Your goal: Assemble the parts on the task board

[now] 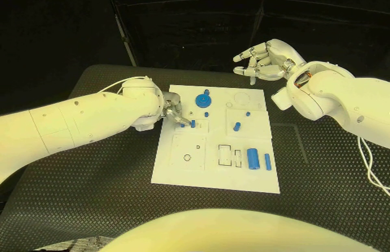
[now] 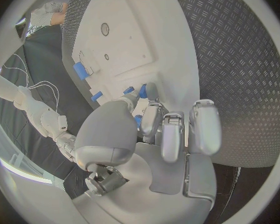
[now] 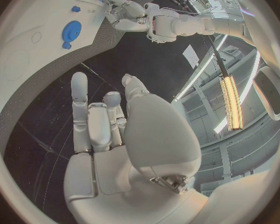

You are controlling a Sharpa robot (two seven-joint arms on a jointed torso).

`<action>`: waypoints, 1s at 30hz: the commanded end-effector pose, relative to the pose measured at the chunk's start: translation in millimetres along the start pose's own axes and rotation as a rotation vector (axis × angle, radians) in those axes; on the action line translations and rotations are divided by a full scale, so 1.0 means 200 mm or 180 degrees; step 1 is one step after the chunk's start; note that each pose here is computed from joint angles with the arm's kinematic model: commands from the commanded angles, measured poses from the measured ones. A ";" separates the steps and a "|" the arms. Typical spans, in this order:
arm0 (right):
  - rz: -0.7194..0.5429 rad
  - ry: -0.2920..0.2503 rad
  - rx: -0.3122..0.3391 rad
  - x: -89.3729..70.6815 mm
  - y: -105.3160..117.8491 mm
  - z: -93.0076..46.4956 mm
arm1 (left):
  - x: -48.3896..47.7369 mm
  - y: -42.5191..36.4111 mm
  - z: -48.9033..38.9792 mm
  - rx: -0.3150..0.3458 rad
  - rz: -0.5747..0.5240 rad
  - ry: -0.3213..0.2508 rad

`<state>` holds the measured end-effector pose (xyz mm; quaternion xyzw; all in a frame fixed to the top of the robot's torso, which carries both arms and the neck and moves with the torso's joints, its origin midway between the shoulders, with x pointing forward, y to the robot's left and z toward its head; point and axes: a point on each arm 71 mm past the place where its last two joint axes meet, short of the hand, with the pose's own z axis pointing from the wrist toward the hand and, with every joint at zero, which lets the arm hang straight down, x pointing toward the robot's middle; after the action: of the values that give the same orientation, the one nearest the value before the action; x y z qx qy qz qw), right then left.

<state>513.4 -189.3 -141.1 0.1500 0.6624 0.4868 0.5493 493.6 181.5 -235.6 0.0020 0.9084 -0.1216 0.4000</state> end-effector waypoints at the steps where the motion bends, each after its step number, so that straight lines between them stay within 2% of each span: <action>1: -0.0003 0.0006 -0.0045 0.00 0.01 0.00 | -0.003 -0.002 -0.004 0.0007 -0.0024 -0.0039; 13: -0.0004 0.0002 -0.0046 0.00 0.01 0.00 | -0.034 0.006 -0.028 0.0035 -0.0179 -0.0235; 25: -0.0008 -0.0007 -0.0040 -0.01 0.00 0.00 | -0.120 0.018 -0.084 0.0128 -0.0570 -0.0445; 30: -0.0008 -0.0007 -0.0040 0.00 0.00 0.01 | -0.145 -0.004 -0.089 0.0314 -0.0772 -0.0522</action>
<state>514.7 -190.4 -141.7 0.1507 0.6620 0.4856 0.5506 499.1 192.1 -206.7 -0.0746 0.8738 -0.1724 0.4486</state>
